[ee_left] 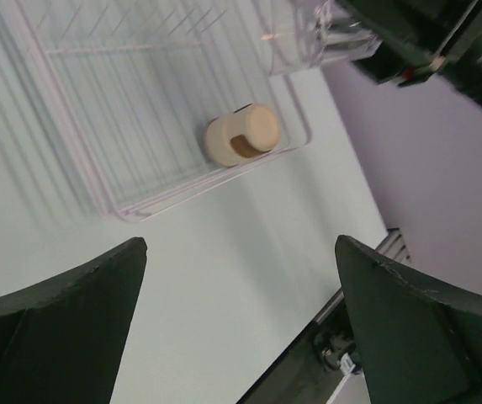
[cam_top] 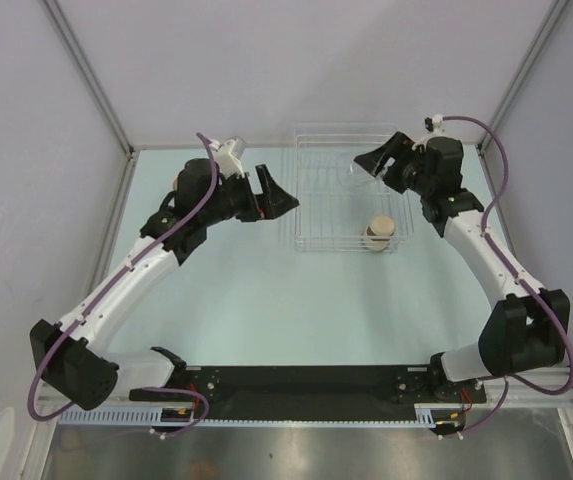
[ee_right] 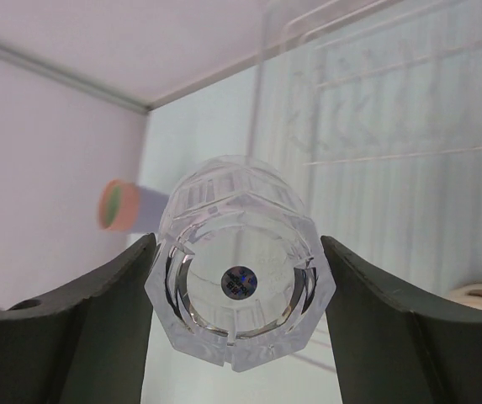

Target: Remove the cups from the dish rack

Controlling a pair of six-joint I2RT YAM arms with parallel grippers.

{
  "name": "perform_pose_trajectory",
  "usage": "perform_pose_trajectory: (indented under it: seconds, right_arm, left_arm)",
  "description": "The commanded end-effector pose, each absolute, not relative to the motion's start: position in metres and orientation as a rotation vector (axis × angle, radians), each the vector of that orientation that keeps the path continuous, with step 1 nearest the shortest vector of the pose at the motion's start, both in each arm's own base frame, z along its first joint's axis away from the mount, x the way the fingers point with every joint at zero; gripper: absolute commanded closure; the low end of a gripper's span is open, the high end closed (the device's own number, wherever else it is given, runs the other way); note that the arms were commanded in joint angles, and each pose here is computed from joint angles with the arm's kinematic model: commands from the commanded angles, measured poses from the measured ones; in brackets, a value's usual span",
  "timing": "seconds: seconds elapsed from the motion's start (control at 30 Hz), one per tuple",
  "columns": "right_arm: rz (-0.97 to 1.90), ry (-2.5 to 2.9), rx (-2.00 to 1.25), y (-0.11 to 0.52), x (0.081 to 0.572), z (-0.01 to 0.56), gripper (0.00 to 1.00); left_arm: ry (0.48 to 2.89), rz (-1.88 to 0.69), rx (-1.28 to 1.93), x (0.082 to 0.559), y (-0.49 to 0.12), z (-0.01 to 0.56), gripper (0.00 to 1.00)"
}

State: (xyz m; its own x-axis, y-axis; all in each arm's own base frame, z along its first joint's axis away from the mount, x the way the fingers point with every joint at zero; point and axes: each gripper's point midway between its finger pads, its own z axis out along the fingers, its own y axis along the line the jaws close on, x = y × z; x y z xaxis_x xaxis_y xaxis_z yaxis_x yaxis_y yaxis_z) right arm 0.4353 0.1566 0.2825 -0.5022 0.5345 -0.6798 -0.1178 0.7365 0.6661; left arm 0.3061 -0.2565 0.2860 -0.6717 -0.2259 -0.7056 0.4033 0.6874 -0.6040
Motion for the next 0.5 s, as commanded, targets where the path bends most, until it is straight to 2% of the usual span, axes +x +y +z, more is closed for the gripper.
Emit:
perform_pose_trajectory:
  seconds: [0.0,0.23,0.33,0.47]
  right_arm:
    - [1.247,1.747,0.154,0.197,0.399,0.337,1.0]
    - [1.564,1.628,0.173,0.212,0.366,0.341,1.0]
    - [1.677,1.563,0.158,0.22,0.356,0.349,1.0]
    - [1.795,1.492,0.135,0.232,0.346,0.357,1.0]
  left_arm:
    - [1.825,-1.214,0.131,0.298,-0.267,0.359,0.0]
    - [1.655,-1.587,0.127,0.291,-0.277,0.386,0.0]
    - [1.596,-1.751,0.168,0.283,-0.287,0.39,0.07]
    - [1.456,-1.905,0.233,0.269,-0.288,0.401,0.06]
